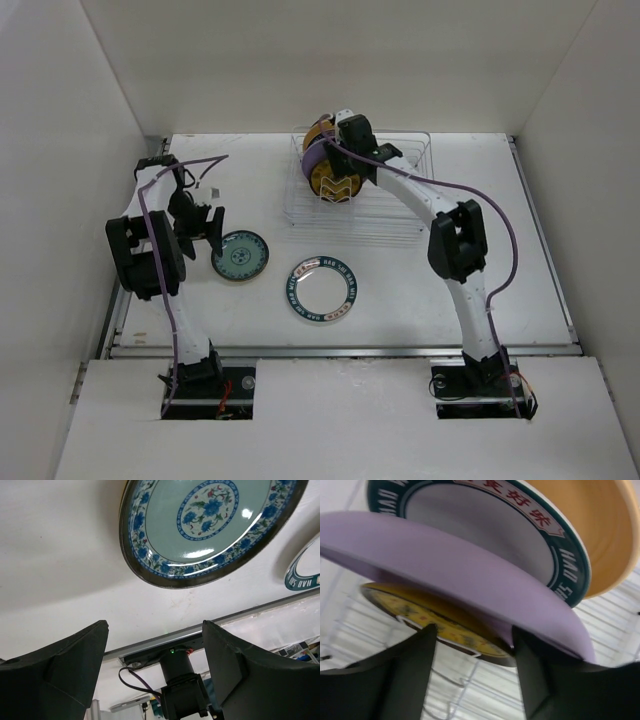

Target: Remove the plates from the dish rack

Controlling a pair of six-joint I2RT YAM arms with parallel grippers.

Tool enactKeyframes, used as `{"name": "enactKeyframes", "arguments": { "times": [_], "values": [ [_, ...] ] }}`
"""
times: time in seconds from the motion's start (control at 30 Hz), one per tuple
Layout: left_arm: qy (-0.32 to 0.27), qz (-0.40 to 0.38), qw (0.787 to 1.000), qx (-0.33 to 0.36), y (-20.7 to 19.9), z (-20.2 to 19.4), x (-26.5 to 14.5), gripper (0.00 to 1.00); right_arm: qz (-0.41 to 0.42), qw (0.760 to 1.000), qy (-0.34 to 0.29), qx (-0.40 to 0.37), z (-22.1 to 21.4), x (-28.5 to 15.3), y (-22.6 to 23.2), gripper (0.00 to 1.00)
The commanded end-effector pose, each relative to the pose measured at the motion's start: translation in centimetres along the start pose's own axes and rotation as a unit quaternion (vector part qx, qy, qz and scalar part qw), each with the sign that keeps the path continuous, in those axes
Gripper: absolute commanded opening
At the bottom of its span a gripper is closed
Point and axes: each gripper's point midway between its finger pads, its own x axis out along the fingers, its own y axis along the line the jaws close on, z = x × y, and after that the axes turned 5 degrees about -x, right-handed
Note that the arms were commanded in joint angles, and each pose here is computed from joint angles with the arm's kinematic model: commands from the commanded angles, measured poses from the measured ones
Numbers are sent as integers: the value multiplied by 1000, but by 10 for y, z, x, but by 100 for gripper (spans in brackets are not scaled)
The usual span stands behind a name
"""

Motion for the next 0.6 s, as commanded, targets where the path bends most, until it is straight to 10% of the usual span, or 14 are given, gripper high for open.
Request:
{"name": "enactKeyframes", "arguments": {
  "times": [0.0, 0.3, 0.57],
  "values": [
    [-22, 4, 1000, 1, -9, -9, -28, 73, -9, 999, -41, -11, 26, 3, -10, 61],
    [-28, -5, 1000, 8, -15, -17, -31, 74, -92, 988, -100, -80, 62, -53, -43, 6],
    [-45, -15, 998, 34, -32, -25, -49, 74, -107, 981, -131, -100, 87, -99, -48, 0]
  ]
}}
